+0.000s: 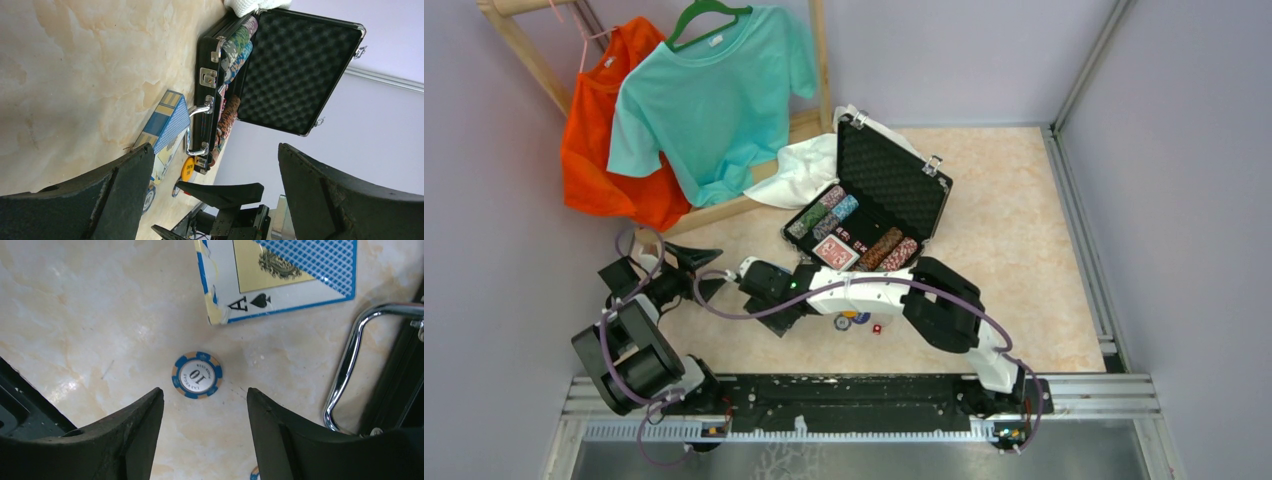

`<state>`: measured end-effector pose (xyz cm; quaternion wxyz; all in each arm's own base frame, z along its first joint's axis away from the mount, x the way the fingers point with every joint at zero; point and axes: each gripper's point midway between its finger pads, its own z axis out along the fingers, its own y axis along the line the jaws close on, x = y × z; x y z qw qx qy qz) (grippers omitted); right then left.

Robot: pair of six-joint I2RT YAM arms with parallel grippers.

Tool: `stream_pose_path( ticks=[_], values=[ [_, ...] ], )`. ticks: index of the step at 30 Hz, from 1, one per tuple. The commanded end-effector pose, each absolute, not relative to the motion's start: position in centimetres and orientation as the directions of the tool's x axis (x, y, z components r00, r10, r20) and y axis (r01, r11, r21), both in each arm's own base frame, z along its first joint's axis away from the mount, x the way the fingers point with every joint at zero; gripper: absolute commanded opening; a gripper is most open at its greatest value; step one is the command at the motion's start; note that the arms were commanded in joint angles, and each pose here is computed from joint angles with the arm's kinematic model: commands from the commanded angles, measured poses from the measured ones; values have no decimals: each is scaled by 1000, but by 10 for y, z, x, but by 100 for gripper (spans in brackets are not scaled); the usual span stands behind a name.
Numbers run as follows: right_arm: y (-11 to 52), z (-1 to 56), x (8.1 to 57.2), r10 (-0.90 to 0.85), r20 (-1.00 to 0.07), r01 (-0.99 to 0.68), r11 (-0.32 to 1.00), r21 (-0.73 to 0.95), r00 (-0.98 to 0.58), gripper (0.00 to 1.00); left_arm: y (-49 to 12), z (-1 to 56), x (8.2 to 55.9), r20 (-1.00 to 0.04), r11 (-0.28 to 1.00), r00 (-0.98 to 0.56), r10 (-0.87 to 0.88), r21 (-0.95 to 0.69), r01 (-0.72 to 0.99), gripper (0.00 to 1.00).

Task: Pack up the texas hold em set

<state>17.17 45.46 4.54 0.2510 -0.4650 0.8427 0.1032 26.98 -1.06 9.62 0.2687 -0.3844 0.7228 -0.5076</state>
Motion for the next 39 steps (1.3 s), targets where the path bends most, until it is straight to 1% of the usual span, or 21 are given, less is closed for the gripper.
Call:
stream_pose_path(
  ticks=[1, 11, 15, 24, 32, 35, 39],
  values=[
    [476, 54, 177, -716, -557, -848, 528, -36, -422, 63, -8, 101, 272, -7, 187, -563, -826, -947, -262, 98],
    [472, 30, 175, -744, -510, -851, 523, -45, -431, 63, -8, 99, 272, 1, 182, -564, -825, -946, -267, 98],
    [467, 27, 174, -748, -502, -849, 525, -50, -434, 61, -8, 99, 272, 2, 181, -564, -826, -946, -268, 98],
    [465, 27, 171, -755, -495, -847, 527, -67, -431, 49, -8, 99, 272, 0, 182, -564, -826, -946, -267, 98],
    [464, 24, 170, -767, -481, -849, 522, -82, -425, 42, -8, 99, 271, -3, 184, -566, -824, -947, -263, 98],
    [464, 26, 170, -766, -482, -847, 524, -85, -425, 37, -9, 99, 271, -1, 182, -567, -824, -948, -263, 98],
    [463, 29, 172, -762, -488, -844, 529, -89, -426, 33, -9, 99, 271, -2, 182, -567, -824, -948, -262, 98]
  ],
)
